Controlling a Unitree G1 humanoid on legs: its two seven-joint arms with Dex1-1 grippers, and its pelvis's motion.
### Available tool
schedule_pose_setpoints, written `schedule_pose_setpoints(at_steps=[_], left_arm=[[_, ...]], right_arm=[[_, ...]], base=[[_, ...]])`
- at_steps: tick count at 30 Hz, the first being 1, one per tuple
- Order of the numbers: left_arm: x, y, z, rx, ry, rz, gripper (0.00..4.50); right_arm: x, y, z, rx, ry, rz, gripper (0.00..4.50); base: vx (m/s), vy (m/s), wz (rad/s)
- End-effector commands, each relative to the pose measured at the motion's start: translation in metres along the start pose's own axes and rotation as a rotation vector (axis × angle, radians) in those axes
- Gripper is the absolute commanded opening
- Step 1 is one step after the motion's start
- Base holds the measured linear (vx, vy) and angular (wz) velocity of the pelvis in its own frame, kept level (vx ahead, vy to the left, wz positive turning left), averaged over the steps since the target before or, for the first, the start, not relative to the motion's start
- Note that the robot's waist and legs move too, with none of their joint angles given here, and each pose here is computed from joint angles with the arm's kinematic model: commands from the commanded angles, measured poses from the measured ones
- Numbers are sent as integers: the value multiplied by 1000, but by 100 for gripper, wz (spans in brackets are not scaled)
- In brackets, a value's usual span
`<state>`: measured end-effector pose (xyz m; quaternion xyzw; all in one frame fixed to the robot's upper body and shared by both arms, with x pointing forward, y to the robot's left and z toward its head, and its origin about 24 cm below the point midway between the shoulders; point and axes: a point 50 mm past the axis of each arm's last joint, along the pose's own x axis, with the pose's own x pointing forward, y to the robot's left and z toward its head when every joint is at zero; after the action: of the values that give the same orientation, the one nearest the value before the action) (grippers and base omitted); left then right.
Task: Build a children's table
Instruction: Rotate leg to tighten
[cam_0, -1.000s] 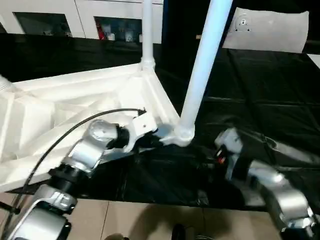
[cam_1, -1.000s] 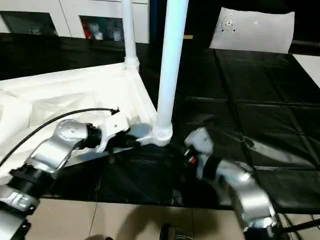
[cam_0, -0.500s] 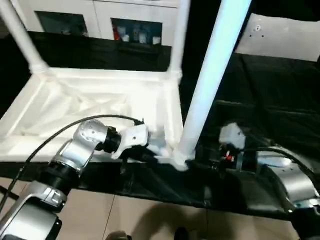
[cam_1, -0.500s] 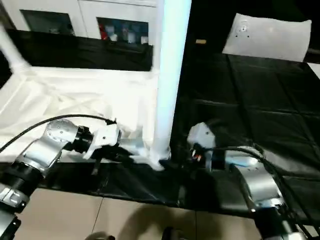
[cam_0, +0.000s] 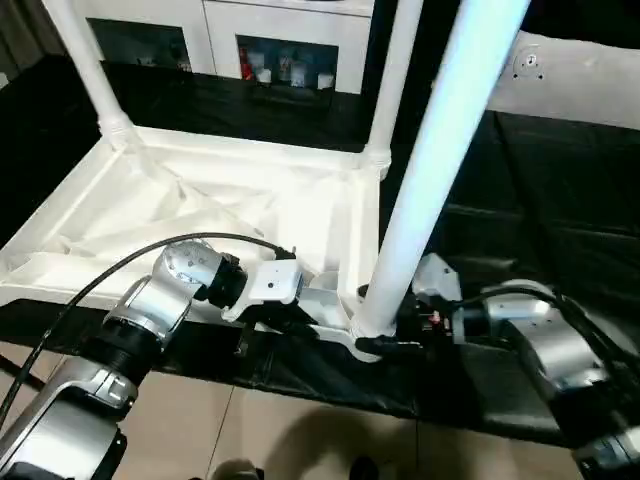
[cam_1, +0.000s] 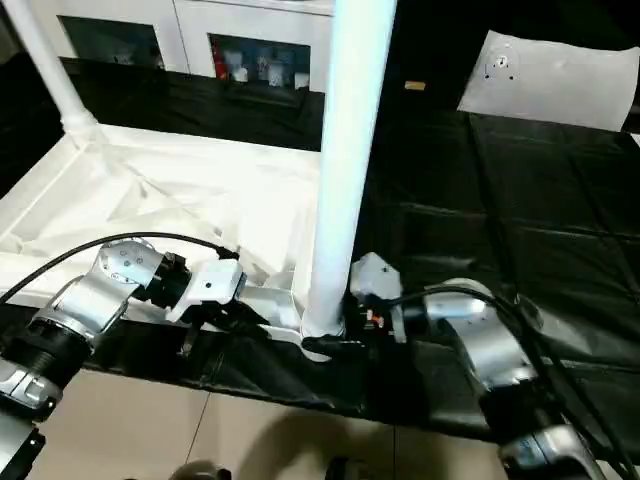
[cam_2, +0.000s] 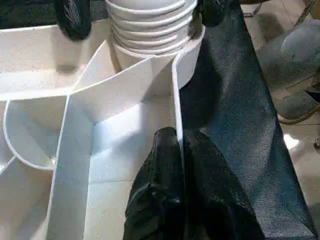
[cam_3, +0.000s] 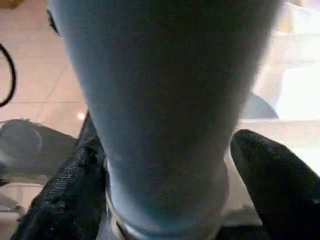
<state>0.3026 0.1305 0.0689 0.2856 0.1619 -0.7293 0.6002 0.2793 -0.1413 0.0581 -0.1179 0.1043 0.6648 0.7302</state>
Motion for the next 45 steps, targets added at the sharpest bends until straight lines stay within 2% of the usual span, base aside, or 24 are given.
schedule_pose_setpoints(at_steps=[1, 11, 14, 17, 19, 23, 26, 27, 29, 33, 35, 38, 39, 40, 42, 45], left_arm=[[15, -8, 1, 42, 43, -137, 0], [14, -9, -2, 39, 53, -148, 0], [14, -9, -3, -1, 30, -117, 0], [17, -5, -2, -54, 1, -33, 0], [22, 2, -2, -121, -15, 108, 0], [29, 9, 5, -200, -86, 240, 0], [43, 16, 17, -290, -149, 398, 0], [43, 16, 17, -290, -149, 398, 0], [55, 22, 29, -376, -181, 515, 0], [65, 30, 41, -412, -175, 622, 0], [70, 33, 47, -411, -154, 664, 0], [75, 32, 54, -399, -150, 670, 0], [75, 32, 54, -399, -149, 670, 0], [75, 31, 53, -389, -141, 665, 0], [73, 28, 49, -376, -123, 654, 0], [66, 21, 38, -344, -98, 612, 0]], right_arm=[[-2, -3, 0, -10, 13, 1, 344], [0, -1, -1, 9, -5, 50, 281], [1, 2, -2, 38, -29, 47, 279], [4, 7, -1, 108, -88, 5, 277], [12, 13, -3, 161, -138, -81, 277], [25, 15, -6, 198, -160, -225, 276], [46, 14, -8, 292, -186, -444, 276], [46, 14, -8, 292, -186, -444, 276], [62, 7, -7, 407, -194, -637, 276], [75, -3, -4, 486, -187, -772, 276], [81, -8, -4, 511, -149, -839, 276], [85, -10, -2, 560, -176, -859, 276], [85, -10, -2, 563, -177, -861, 332], [83, -9, -2, 556, -180, -868, 346], [79, -9, -2, 550, -190, -881, 346], [63, -10, -3, 461, -202, -891, 377]], base=[[0, 0, 0], [0, 0, 0], [0, 0, 0], [0, 0, 0], [0, 0, 0], [0, 0, 0], [0, 0, 0], [0, 0, 0], [0, 0, 0], [0, 0, 0], [0, 0, 0], [0, 0, 0], [0, 0, 0], [0, 0, 0], [0, 0, 0], [0, 0, 0]])
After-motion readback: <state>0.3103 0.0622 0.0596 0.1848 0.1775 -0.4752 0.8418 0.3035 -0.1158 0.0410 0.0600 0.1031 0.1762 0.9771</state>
